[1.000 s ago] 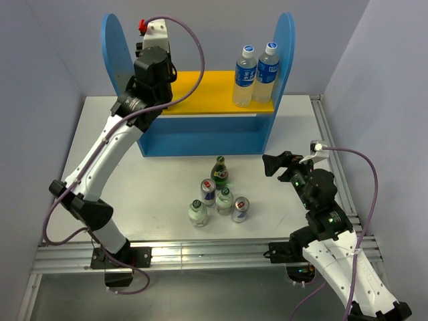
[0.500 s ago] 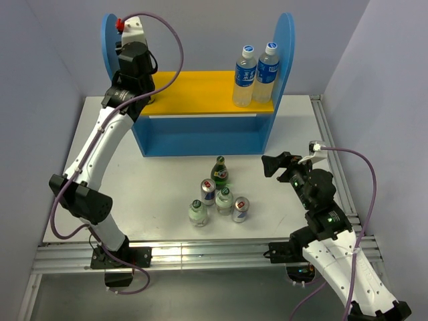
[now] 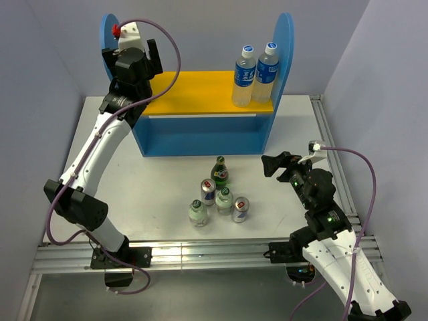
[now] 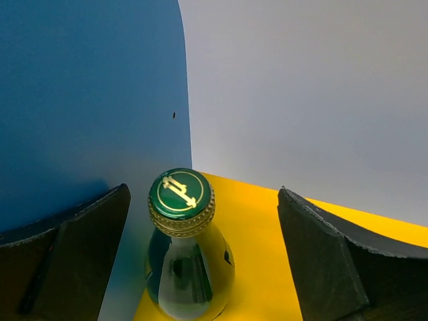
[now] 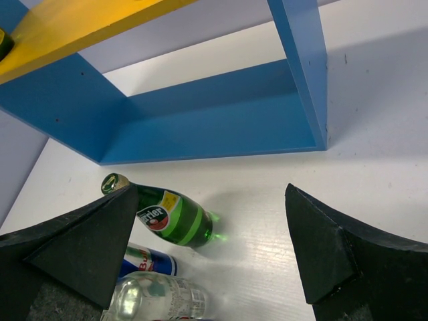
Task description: Place and organize the beverage onto the shelf
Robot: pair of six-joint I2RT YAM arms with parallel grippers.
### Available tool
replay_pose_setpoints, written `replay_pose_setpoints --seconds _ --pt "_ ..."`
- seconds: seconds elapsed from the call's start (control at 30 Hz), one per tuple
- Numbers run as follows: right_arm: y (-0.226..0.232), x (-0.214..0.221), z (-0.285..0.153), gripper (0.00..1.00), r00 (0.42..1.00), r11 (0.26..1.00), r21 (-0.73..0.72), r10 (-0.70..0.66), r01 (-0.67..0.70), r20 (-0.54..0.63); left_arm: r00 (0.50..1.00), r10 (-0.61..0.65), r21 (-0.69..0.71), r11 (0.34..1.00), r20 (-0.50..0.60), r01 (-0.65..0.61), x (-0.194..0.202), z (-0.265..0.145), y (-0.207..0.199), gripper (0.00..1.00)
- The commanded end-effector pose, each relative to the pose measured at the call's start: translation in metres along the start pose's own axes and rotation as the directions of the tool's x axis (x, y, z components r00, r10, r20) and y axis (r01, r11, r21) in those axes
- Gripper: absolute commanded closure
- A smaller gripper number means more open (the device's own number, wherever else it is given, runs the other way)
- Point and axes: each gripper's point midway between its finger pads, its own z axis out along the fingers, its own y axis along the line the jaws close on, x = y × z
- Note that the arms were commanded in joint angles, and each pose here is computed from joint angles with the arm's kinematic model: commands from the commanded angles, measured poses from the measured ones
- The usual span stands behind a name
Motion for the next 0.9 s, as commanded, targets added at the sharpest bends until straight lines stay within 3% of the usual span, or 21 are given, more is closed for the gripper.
replay_pose_setpoints --seconds 0.0,0.27,0.47,0.57,0.6,0.67,0.7,0.87 --pt "0.006 -0.008 0.0 0.03 0.999 1.0 -0.024 0.006 -0.005 0.036 0.992 -0.088 -0.012 0.996 0.086 0.09 -0.045 -0.015 0.019 0.01" --pt "0.004 -0.008 -0.001 0.03 0.999 1.0 -0.016 0.008 -0.007 0.042 0.988 -0.126 0.054 0.991 0.085 0.122 -0.068 -0.043 0.017 0.0" --pt "0.002 -0.01 -0.002 0.03 0.999 1.0 -0.006 0.011 -0.011 0.048 0.987 -0.139 0.092 0.987 0.08 0.132 -0.082 -0.104 0.006 0.01" --pt "0.002 -0.011 -0.004 0.03 0.999 1.0 -0.005 0.011 -0.011 0.053 0.987 -0.159 0.217 0.965 0.03 0.149 -0.064 -0.151 -0.017 0.01" --pt "0.002 -0.011 -0.004 0.03 0.999 1.0 -0.003 0.011 -0.011 0.052 0.993 -0.117 0.29 0.949 -0.029 0.12 -0.03 -0.168 -0.041 0.02" --pt "0.001 -0.011 -0.005 0.03 0.998 1.0 -0.001 0.013 -0.013 0.054 0.99 -0.126 0.334 0.932 -0.067 0.141 -0.007 -0.189 -0.046 0.03" --pt "0.001 -0.012 -0.005 0.03 0.998 1.0 -0.001 0.015 -0.015 0.057 0.988 -0.088 0.364 0.922 -0.124 0.128 0.034 -0.2 -0.058 0.03" --pt "-0.001 -0.011 -0.004 0.03 0.999 1.0 0.013 0.011 -0.012 0.051 0.969 -0.104 0.473 0.858 -0.225 0.202 0.107 -0.232 -0.081 0.05"
